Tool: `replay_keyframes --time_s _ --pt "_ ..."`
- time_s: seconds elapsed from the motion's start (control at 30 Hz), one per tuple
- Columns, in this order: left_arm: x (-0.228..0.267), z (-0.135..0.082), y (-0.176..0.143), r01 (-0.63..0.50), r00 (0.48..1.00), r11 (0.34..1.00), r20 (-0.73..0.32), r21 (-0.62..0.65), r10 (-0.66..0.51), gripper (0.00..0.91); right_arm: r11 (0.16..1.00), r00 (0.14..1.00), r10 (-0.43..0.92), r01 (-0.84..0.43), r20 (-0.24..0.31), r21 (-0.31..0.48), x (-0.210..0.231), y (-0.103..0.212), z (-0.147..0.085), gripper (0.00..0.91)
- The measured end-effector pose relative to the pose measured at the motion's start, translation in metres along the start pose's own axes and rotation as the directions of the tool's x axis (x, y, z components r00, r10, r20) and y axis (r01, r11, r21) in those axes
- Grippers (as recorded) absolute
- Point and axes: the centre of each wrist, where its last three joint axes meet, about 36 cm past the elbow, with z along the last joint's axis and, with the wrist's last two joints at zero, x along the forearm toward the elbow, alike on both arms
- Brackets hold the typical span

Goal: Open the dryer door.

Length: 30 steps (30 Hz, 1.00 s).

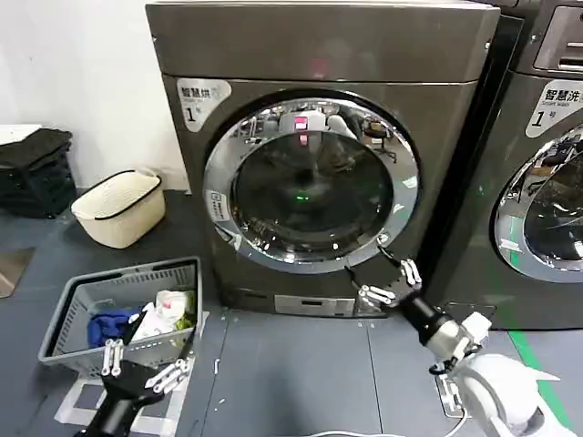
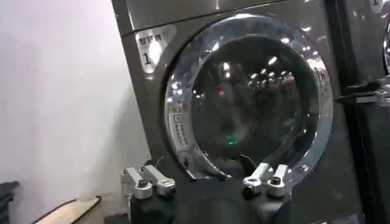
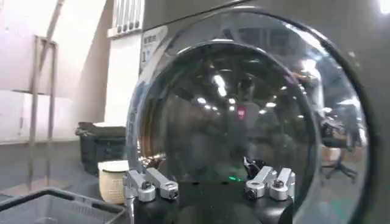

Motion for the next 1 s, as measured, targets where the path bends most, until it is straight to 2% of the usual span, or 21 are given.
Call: replay_keyframes --time_s 0.53,1.0 --pt "0.000 0.001 0.000 -0.003 1.000 1.000 -0.003 0.001 0.003 0.907 0.994 0.994 -0.110 0.110 0.027 0.024 -0.067 0.009 -0.014 0.907" --pt "0.000 0.001 -0.001 -0.001 1.000 1.000 -0.003 0.004 0.001 0.907 0.984 0.983 -0.179 0.178 0.030 0.030 -0.125 0.021 -0.015 0.907"
